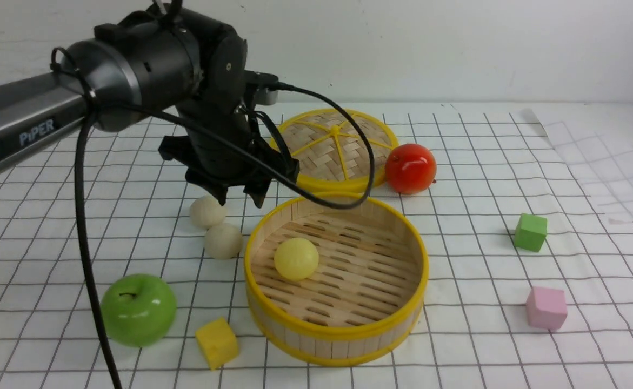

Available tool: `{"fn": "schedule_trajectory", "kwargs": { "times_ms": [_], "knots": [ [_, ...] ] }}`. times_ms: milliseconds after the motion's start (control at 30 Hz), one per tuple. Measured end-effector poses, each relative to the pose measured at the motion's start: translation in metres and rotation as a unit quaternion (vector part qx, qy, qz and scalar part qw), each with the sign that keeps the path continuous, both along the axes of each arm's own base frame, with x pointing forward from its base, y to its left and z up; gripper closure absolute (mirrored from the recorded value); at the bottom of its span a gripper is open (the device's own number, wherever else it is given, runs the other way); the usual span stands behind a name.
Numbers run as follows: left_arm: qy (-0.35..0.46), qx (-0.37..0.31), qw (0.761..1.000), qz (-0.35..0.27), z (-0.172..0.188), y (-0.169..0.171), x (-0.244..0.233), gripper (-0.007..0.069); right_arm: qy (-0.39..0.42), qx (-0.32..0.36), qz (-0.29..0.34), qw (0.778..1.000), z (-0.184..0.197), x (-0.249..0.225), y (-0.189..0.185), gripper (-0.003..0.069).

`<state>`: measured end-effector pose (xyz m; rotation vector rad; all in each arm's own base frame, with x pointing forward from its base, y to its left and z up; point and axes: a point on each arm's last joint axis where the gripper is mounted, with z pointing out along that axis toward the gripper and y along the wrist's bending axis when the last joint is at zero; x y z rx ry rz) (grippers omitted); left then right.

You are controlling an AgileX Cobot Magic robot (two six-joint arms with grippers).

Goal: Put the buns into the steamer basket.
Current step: Use the left arm to grab a steamed stuffed bun

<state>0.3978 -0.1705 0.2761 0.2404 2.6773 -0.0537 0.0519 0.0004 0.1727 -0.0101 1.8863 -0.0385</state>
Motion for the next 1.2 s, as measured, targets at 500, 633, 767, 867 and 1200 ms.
{"fn": "schedule_trajectory", "kwargs": {
  "times_ms": [500,633,767,867,1200],
  "knots": [
    [0.059,-0.071,0.991,0.093,-0.039,0.049,0.032,0.0318,0.000,0.000,0.000,1.000,0.000,0.000,0.000,0.0419],
    [0.077,-0.080,0.989,0.095,-0.056,0.045,0.036,0.0318,0.000,0.000,0.000,1.000,0.000,0.000,0.000,0.0419],
    [0.089,-0.077,0.988,0.097,-0.074,0.043,0.041,0.0321,0.000,0.000,0.000,1.000,0.000,0.000,0.000,0.0419],
    [0.087,-0.078,0.988,0.098,-0.078,0.043,0.043,0.0321,0.000,0.000,0.000,1.000,0.000,0.000,0.000,0.0419],
    [0.081,-0.078,0.989,0.092,-0.078,0.042,0.044,0.0433,0.000,0.000,0.000,1.000,0.000,0.000,0.000,0.0419]
  ]
}}
